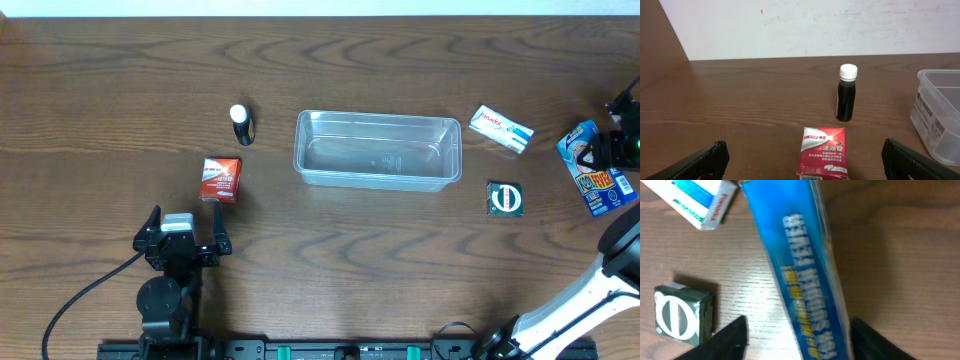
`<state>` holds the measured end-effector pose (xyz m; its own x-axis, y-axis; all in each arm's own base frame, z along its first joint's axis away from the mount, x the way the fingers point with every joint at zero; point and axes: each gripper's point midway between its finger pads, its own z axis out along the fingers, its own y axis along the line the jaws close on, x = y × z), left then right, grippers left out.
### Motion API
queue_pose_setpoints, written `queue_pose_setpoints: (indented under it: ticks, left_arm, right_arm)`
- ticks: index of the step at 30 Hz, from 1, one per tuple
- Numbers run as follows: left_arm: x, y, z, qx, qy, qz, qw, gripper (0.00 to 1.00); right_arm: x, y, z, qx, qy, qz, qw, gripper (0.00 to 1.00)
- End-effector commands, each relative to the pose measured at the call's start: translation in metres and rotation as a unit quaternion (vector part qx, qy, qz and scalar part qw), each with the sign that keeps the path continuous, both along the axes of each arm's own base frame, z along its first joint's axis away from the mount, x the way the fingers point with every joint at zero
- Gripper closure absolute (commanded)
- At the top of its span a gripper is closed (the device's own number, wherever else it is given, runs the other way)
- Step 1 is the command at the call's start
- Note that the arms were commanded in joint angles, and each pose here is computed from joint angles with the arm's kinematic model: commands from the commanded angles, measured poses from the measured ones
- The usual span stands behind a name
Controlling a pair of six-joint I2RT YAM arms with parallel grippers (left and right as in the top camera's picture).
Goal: Pack container
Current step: 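Lower the right gripper and grasp the blue fever box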
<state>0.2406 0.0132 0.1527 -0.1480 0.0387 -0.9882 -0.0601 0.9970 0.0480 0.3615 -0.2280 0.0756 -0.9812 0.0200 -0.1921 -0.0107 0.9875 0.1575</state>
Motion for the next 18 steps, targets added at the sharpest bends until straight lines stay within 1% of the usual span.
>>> queue_pose_setpoints:
  ticks: [1, 4, 7, 11, 13, 18]
  left_arm:
    - [0.000, -0.002, -0.017, 0.004, 0.019, -0.005, 1.000, 0.02]
    - [0.000, -0.002, -0.017, 0.004, 0.019, -0.005, 1.000, 0.02]
    - [0.000, -0.002, -0.017, 0.004, 0.019, -0.005, 1.000, 0.02]
    - [0.000, -0.002, -0.017, 0.004, 0.019, -0.005, 1.000, 0.02]
    - [0.000, -0.002, -0.017, 0.004, 0.019, -0.005, 1.000, 0.02]
    - [0.000, -0.002, -0.017, 0.004, 0.019, -0.005, 1.000, 0.02]
  right_arm:
    - [-0.005, -0.010, -0.001, -0.016, 0.010, -0.006, 1.000, 0.41]
    - [-0.009, -0.015, -0.003, -0.028, 0.023, -0.012, 0.999, 0.48]
    - [-0.012, -0.021, -0.004, -0.044, 0.035, -0.029, 0.998, 0.51]
    - [-0.014, -0.023, -0.004, -0.052, 0.040, -0.030, 0.997, 0.54]
    - [-0.016, -0.029, -0.005, -0.064, 0.049, -0.050, 0.995, 0.57]
    - [-0.021, -0.037, -0.007, -0.083, 0.065, -0.089, 0.991, 0.57]
